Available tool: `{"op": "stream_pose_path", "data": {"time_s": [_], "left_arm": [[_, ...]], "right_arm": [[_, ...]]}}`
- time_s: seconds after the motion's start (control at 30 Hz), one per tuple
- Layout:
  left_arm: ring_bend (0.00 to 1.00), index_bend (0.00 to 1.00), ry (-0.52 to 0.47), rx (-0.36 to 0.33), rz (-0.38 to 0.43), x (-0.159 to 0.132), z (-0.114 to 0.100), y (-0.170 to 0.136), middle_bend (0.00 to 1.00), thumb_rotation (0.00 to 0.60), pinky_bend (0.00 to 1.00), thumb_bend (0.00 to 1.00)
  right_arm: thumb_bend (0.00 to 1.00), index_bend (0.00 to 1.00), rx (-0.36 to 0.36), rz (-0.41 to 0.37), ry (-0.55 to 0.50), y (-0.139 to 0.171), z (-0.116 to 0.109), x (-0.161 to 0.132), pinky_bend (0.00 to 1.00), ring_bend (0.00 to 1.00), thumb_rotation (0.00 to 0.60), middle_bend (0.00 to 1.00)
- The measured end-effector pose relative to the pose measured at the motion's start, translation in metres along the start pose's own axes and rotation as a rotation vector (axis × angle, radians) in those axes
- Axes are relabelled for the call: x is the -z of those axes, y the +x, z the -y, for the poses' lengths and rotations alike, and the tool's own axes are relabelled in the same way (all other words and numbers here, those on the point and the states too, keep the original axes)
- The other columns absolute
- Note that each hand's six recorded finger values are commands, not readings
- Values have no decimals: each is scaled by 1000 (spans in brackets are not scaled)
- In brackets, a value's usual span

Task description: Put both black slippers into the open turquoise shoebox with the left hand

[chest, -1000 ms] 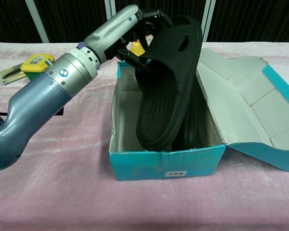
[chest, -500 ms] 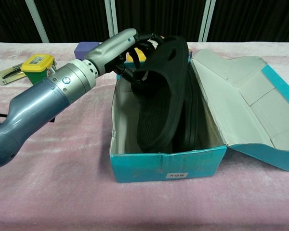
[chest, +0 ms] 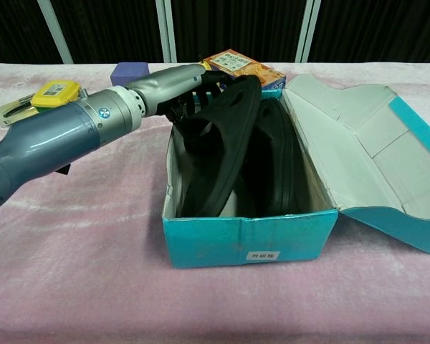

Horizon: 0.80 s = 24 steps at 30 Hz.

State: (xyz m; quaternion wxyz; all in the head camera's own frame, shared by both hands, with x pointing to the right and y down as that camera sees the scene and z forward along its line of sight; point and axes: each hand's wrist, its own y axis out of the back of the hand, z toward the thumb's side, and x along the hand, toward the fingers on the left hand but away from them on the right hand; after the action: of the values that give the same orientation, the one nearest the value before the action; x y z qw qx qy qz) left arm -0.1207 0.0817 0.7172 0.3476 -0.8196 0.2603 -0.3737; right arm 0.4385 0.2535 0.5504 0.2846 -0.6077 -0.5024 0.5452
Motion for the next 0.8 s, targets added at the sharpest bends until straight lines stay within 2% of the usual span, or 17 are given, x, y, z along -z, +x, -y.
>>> {"op": "stream_pose_path", "data": {"time_s": [0.3, 0.53, 0.6, 0.67, 0.73, 0.8], "left_arm": [[358, 159, 123, 39, -61, 2, -10, 8, 351, 600, 412, 0], [334, 133, 191, 88, -112, 2, -13, 14, 331, 600, 340, 0], [272, 101, 198, 113, -124, 1, -12, 15, 285, 563, 294, 0], [104, 41, 202, 135, -128, -1, -11, 16, 177, 452, 212, 0], [14, 7, 195, 159, -123, -6, -10, 16, 106, 389, 156, 0], [0, 0, 180, 172, -112, -12, -10, 15, 71, 366, 131, 0]], "right_arm": [[111, 37, 0, 2, -1, 0, 0, 1, 4, 0, 600, 46], [111, 37, 2, 5, -6, 1, 0, 2, 5, 0, 600, 46], [111, 37, 3, 5, -6, 1, 0, 2, 5, 0, 600, 46], [110, 37, 3, 5, -7, 2, 0, 3, 5, 0, 600, 46], [110, 37, 4, 5, -8, 2, 0, 3, 5, 0, 600, 46], [111, 37, 5, 6, -9, 2, 0, 3, 5, 0, 600, 46]]}}
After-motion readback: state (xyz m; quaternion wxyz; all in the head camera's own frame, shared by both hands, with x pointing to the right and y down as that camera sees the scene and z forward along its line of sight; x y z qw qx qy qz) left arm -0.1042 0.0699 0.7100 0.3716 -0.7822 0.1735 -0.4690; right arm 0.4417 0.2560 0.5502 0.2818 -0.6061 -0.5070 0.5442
